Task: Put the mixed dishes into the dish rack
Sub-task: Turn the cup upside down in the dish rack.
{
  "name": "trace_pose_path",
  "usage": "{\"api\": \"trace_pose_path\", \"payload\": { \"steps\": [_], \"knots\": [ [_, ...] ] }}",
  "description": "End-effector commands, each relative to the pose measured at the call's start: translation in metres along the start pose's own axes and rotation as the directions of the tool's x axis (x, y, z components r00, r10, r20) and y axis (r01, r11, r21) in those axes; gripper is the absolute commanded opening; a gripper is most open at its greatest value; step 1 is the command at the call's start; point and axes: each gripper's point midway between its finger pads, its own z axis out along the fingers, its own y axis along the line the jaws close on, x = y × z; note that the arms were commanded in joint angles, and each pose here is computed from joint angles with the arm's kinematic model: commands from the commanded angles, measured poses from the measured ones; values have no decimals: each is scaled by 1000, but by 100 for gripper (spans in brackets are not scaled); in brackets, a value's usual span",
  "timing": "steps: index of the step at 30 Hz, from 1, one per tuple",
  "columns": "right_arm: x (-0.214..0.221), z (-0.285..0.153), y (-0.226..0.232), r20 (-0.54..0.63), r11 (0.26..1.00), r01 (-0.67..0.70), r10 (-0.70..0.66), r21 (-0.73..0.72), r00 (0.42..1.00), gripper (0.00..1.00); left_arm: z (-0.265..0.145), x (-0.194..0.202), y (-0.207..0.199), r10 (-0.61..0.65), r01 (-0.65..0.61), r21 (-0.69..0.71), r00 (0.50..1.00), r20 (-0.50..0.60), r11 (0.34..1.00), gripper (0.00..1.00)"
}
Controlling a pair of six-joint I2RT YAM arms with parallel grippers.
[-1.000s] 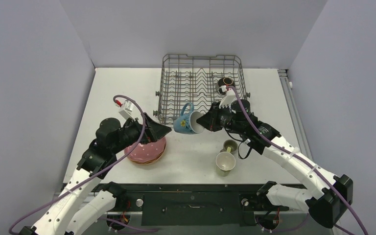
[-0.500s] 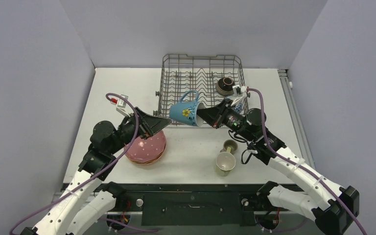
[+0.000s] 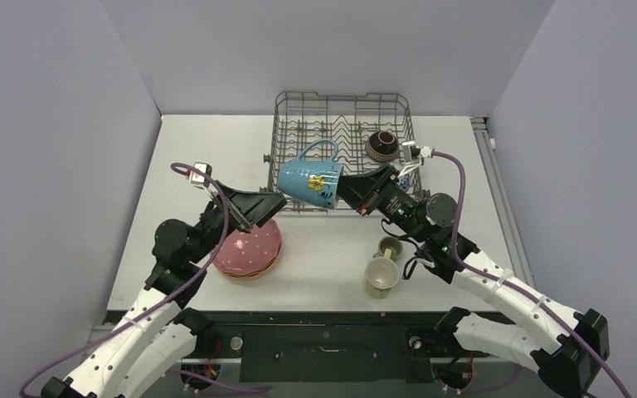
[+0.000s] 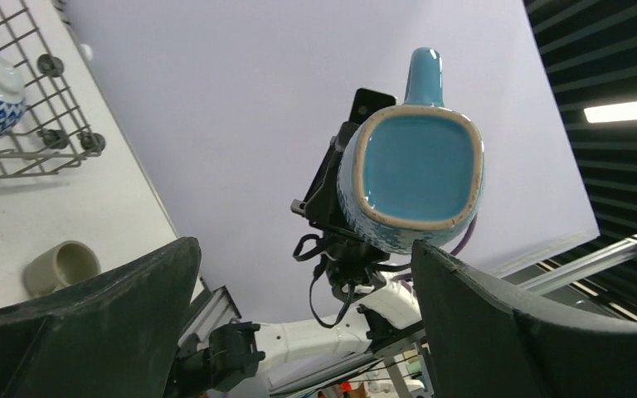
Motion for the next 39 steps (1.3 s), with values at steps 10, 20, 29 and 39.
{"api": "trace_pose_path", "payload": {
  "steps": [10, 20, 29, 39],
  "knots": [
    [-41, 13, 73, 157, 968, -59, 99, -243, 983, 0, -17, -8, -82, 31, -40, 310, 999, 36, 950, 96],
    [-14, 27, 84, 61, 963, -76, 94, -258, 994, 0, -18, -6, -98, 79, -79, 338, 997, 14, 938, 96],
    [4, 29, 87, -11, 959, -102, 103, -265, 995, 0, -18, -4, -113, 114, -106, 369, 993, -1, 923, 96],
    [12, 33, 91, -42, 956, -112, 104, -270, 994, 0, -21, 0, -123, 158, -138, 393, 987, -19, 909, 96]
  ]
}}
